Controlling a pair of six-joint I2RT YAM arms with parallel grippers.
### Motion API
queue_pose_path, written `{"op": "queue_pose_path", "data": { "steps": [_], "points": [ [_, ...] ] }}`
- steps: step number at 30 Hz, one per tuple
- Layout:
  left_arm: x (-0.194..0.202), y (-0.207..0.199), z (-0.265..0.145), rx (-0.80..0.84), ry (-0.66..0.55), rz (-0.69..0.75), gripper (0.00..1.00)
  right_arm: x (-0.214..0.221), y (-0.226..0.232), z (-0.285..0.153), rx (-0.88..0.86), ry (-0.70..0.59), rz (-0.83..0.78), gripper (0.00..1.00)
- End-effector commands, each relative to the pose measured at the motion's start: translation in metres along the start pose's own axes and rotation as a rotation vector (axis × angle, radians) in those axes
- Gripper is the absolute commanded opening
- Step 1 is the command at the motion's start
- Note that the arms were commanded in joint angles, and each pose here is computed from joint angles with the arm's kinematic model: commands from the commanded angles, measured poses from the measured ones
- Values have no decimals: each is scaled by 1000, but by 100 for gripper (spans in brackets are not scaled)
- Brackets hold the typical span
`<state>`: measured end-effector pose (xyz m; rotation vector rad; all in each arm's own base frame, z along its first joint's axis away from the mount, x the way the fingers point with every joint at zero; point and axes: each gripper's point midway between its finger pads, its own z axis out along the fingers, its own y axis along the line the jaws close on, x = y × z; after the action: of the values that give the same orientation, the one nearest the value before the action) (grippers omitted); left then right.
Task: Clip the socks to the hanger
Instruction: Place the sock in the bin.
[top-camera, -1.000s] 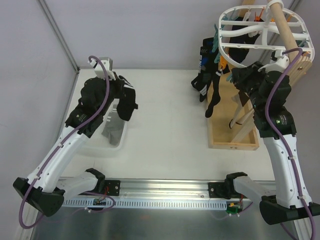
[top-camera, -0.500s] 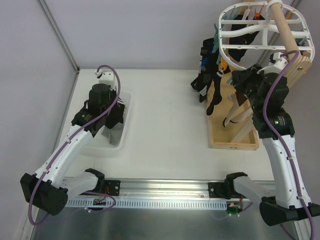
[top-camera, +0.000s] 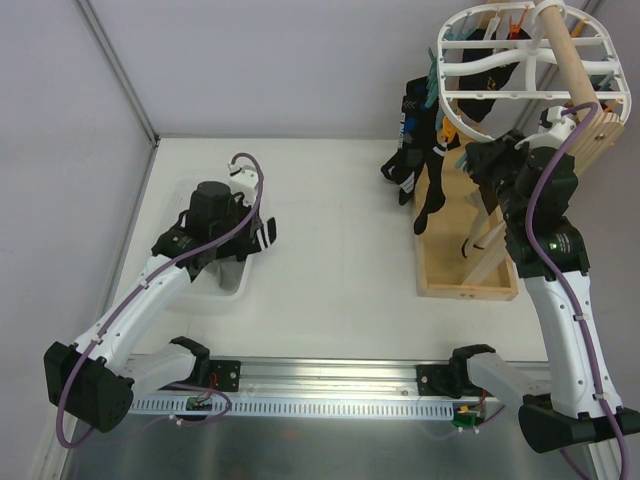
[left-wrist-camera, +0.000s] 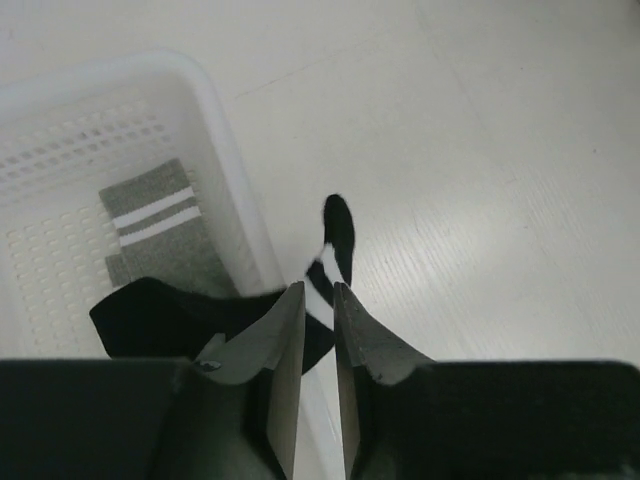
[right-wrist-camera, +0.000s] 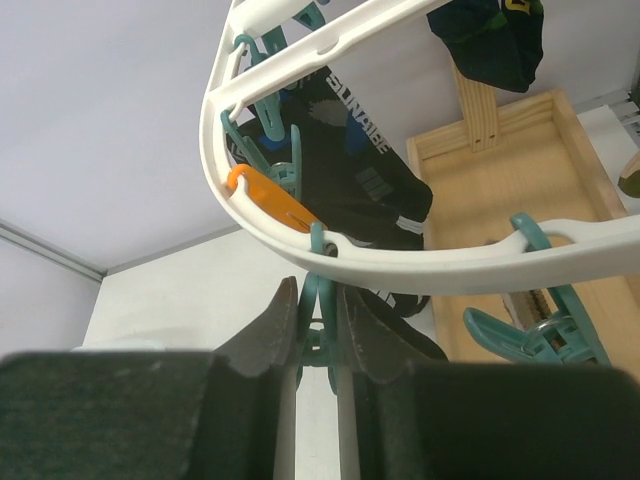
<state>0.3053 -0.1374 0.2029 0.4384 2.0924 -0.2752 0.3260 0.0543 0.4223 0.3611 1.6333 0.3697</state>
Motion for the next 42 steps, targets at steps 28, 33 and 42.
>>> {"op": "queue_pose_path", "data": {
  "steps": [28,33,42],
  "points": [
    [41,25,-6,-336,197,-410,87,-1,-13,-19,28,-17,-16,1],
    [47,28,7,-342,225,-377,73,-5,-15,-26,37,-37,-18,1],
    [58,31,33,-332,260,-355,56,-5,-18,-32,46,-41,-24,1]
  ]
}}
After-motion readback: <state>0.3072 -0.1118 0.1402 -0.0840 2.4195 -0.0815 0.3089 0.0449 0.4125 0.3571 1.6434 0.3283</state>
